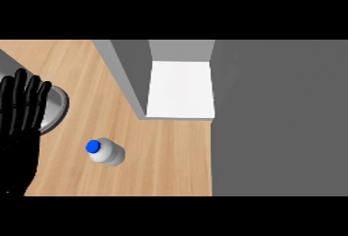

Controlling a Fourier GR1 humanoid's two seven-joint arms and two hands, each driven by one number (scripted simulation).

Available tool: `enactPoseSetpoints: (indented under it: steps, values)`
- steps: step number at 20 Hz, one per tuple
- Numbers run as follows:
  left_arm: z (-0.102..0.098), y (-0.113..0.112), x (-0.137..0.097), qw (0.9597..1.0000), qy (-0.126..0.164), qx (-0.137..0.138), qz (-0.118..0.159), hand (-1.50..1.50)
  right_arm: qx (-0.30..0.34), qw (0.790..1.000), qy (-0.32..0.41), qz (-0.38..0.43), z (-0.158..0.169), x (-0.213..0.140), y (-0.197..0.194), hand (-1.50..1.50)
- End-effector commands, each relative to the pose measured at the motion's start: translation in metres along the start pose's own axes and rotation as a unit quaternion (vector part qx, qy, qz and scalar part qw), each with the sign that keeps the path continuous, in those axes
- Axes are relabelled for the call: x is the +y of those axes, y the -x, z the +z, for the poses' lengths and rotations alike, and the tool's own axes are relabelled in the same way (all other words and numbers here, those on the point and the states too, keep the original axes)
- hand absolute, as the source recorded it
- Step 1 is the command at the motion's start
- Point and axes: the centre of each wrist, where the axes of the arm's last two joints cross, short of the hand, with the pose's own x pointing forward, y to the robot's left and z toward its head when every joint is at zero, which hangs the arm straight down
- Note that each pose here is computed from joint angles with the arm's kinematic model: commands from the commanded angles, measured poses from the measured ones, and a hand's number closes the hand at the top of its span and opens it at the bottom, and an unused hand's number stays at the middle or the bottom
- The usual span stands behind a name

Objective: Pick up the bottled water, place it into the cabinet and close the cabinet

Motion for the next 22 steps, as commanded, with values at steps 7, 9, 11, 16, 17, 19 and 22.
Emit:
enactPoseSetpoints:
  steps: [7, 9, 11, 16, 17, 19, 22]
  values:
    - [0.031, 0.004, -0.003, 0.9888, -0.088, 0.115, 0.036, -1.50, 0.091, 0.990, -0.028, -0.101, 0.040, 0.018, -0.007, -1.50]
    - [0.041, 0.000, -0.013, 0.9866, -0.093, 0.130, 0.036, -1.50, 0.096, 0.989, -0.038, -0.106, 0.048, 0.009, -0.025, -1.50]
    - [0.053, -0.011, -0.020, 0.9858, -0.095, 0.133, 0.035, -1.50, 0.106, 0.988, -0.030, -0.113, 0.058, 0.027, -0.033, -1.50]
    - [0.064, -0.049, -0.038, 0.9839, -0.104, 0.141, 0.036, -1.50, 0.109, 0.987, -0.031, -0.114, 0.081, 0.024, -0.056, -1.50]
    - [0.067, -0.044, -0.043, 0.9861, -0.100, 0.128, 0.035, -1.50, 0.107, 0.986, -0.028, -0.124, 0.089, 0.019, -0.070, -1.50]
    - [0.070, -0.041, -0.048, 0.9820, -0.106, 0.153, 0.031, -1.50, 0.102, 0.988, -0.034, -0.108, 0.082, 0.008, -0.061, -1.50]
    - [0.071, -0.040, -0.053, 0.9805, -0.113, 0.160, 0.011, -1.50, 0.112, 0.987, -0.043, -0.105, 0.097, 0.017, -0.083, -1.50]
